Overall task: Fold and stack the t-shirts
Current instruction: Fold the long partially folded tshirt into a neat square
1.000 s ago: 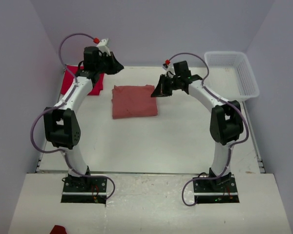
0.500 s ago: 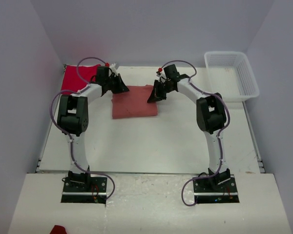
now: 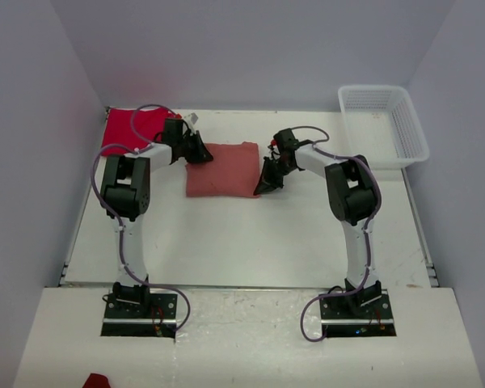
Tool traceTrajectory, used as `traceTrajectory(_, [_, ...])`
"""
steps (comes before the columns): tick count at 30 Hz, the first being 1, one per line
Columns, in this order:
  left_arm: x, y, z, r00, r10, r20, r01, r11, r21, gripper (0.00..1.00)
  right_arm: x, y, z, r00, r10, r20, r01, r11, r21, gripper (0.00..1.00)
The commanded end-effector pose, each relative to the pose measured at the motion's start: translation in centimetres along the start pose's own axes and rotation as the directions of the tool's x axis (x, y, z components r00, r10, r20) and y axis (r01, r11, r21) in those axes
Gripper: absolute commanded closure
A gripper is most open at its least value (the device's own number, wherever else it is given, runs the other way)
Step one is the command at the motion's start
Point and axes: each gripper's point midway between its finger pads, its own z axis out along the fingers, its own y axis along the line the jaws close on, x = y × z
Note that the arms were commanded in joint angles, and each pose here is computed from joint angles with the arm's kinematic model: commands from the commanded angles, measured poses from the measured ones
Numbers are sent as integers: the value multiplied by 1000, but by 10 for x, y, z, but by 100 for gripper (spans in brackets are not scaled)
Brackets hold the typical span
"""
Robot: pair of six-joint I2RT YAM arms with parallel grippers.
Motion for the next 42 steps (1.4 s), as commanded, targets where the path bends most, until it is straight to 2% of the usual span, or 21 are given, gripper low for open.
traceTrajectory(1, [5, 10, 8, 1000, 5, 13, -5, 1000, -16, 100, -9, 6, -15, 995, -30, 94, 27, 999, 31, 100])
traceTrajectory(6, [6, 10, 1, 1000, 23, 20, -23, 1000, -21, 100, -18, 26, -24, 979, -163, 127, 165, 986, -5, 100])
traceTrajectory(7, [-8, 1, -3, 996, 49, 68, -49, 999, -4, 100, -21, 31, -29, 972, -187, 142, 191, 981, -13, 100])
traceTrajectory(10, [-24, -17, -20, 991, 74, 113, -77, 997, 27, 100, -26, 48, -44, 942, -275, 193, 286, 958, -28, 100])
traceTrajectory(14, [-57, -49, -48, 972, 126, 198, -141, 988, 64, 100, -24, 97, -100, 864, -393, 316, 437, 895, -82, 100])
traceTrajectory(17, [-85, -80, -78, 954, 169, 248, -196, 977, 87, 100, -9, 126, -144, 809, -440, 389, 517, 848, -117, 87])
traceTrajectory(18, [-96, -93, -93, 942, 190, 278, -221, 971, 88, 97, -3, 132, -153, 799, -450, 400, 531, 839, -119, 80])
traceTrajectory(19, [-97, -94, -101, 944, 188, 272, -213, 975, 65, 90, 3, 132, -159, 795, -454, 403, 536, 836, -115, 77])
traceTrajectory(20, [-108, -101, -112, 935, 201, 291, -224, 974, 47, 77, 13, 137, -178, 775, -465, 428, 554, 826, -105, 74])
traceTrajectory(21, [-114, -105, -124, 933, 200, 300, -216, 976, 22, 71, 20, 138, -184, 768, -471, 433, 561, 821, -102, 72])
traceTrajectory(22, [-106, -86, -128, 953, 170, 252, -157, 985, -72, 66, 27, 130, -184, 775, -467, 425, 552, 829, -95, 71])
traceTrajectory(23, [-111, -85, -136, 951, 177, 252, -153, 982, -113, 56, 30, 125, -189, 780, -452, 434, 530, 845, -73, 70])
traceTrajectory(24, [-109, -81, -140, 955, 177, 239, -145, 979, -143, 48, 40, 130, -207, 759, -452, 469, 545, 835, -76, 70])
traceTrajectory(25, [-98, -68, -142, 967, 165, 197, -125, 972, -198, 43, 50, 120, -202, 773, -446, 451, 533, 842, -81, 69])
traceTrajectory(27, [-86, -52, -144, 977, 148, 153, -104, 958, -266, 34, 64, 123, -216, 751, -443, 490, 554, 826, -104, 69])
traceTrajectory(29, [-66, -36, -144, 987, 132, 87, -98, 943, -319, 28, 73, 107, -208, 772, -426, 471, 527, 844, -99, 68])
traceTrajectory(33, [-41, -14, -143, 992, 123, 15, -109, 922, -372, 25, 86, 92, -205, 781, -421, 461, 510, 856, -81, 68])
traceTrajectory(37, [-21, -3, -135, 994, 101, -48, -111, 927, -358, 24, 85, 67, -204, 782, -402, 477, 453, 891, 9, 68])
traceTrajectory(42, [-15, 6, -126, 992, 104, -70, -121, 943, -309, 22, 82, 42, -204, 777, -420, 470, 416, 902, 118, 68])
